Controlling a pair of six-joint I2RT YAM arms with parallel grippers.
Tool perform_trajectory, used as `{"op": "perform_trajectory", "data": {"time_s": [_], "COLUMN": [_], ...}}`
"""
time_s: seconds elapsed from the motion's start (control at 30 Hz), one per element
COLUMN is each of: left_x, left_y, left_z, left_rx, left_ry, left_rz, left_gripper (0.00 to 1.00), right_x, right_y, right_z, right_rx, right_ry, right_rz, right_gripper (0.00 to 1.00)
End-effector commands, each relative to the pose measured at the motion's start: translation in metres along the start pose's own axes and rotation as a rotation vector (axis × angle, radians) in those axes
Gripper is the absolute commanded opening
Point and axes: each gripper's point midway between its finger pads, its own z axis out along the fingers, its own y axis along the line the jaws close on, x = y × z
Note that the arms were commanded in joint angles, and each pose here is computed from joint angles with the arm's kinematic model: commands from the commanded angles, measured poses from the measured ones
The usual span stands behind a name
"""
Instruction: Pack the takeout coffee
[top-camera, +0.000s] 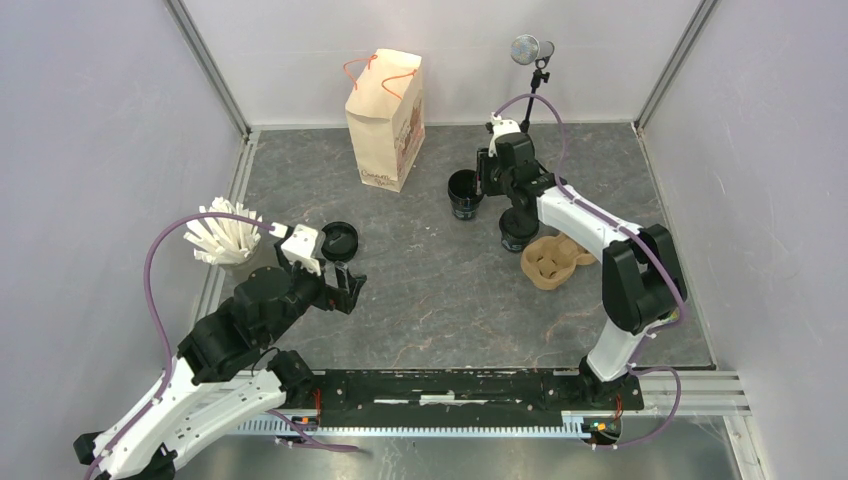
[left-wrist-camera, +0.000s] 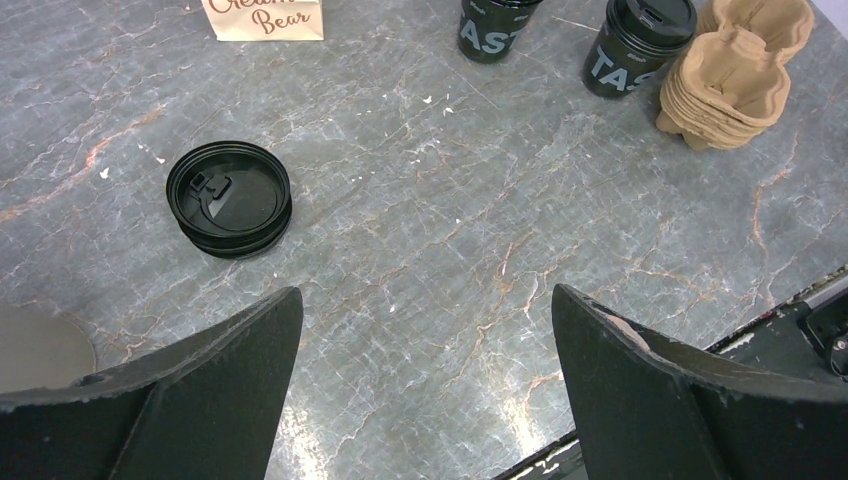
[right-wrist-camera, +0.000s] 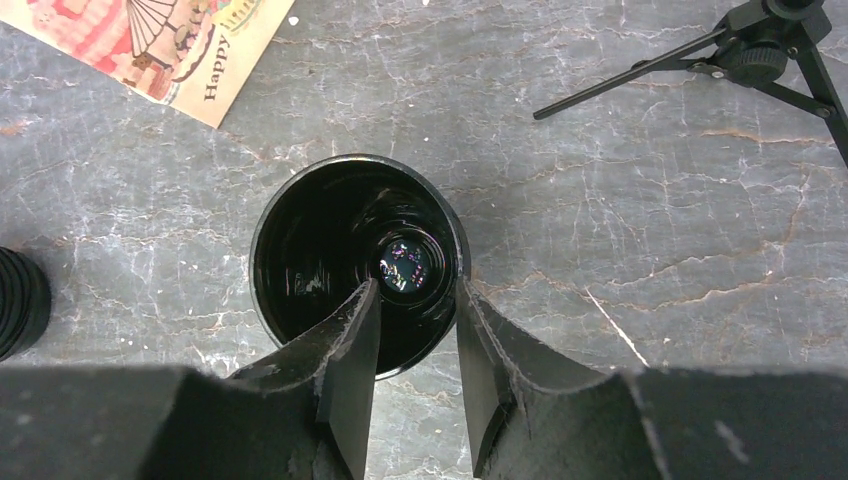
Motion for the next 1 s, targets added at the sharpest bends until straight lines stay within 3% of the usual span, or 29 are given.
{"op": "perform_trajectory", "data": {"time_s": [0.0,0.2,0.5,0.73,0.87,0.97], "left_x": [0.001,0.002,0.002,0.003,0.004,0.004], "left_y": [0.0,0.0,0.001,0.0,0.0,0.0], "left_z": [0.003,0.004,0.005,0.006,0.007,0.007], "left_rx": [0.009,0.007,0.005,0.004,0.005,0.004], "left_ry": [0.006,0.01,0.013,0.021,0.026,0.025], "left_rz": [0.073,0.077,0.08,0.084,0.085,0.086], "left_gripper": [1.0,1.0,1.0,1.0,1.0,1.0], "right_x": [-0.021,-0.016,-0.019,-0.034,-0.038,-0.035], "right_y": [0.0,-0.008,-0.006,-0.003,0.0,0.001], "right_z": [0.003,0.007,0.01,-0.002,-0.002,0.0], "right_rx": [0.019,0.055,0.045,0.037,0.024,0.02], "right_ry": [-0.052,-0.04,-0.043,-0.089,-0.103,-0.092], "right_rz": [-0.009,-0.027,-0.046,-0.024,-0.026,-0.027], "right_gripper": [0.4,0.4,0.19,0.25,0.06,0.0]}}
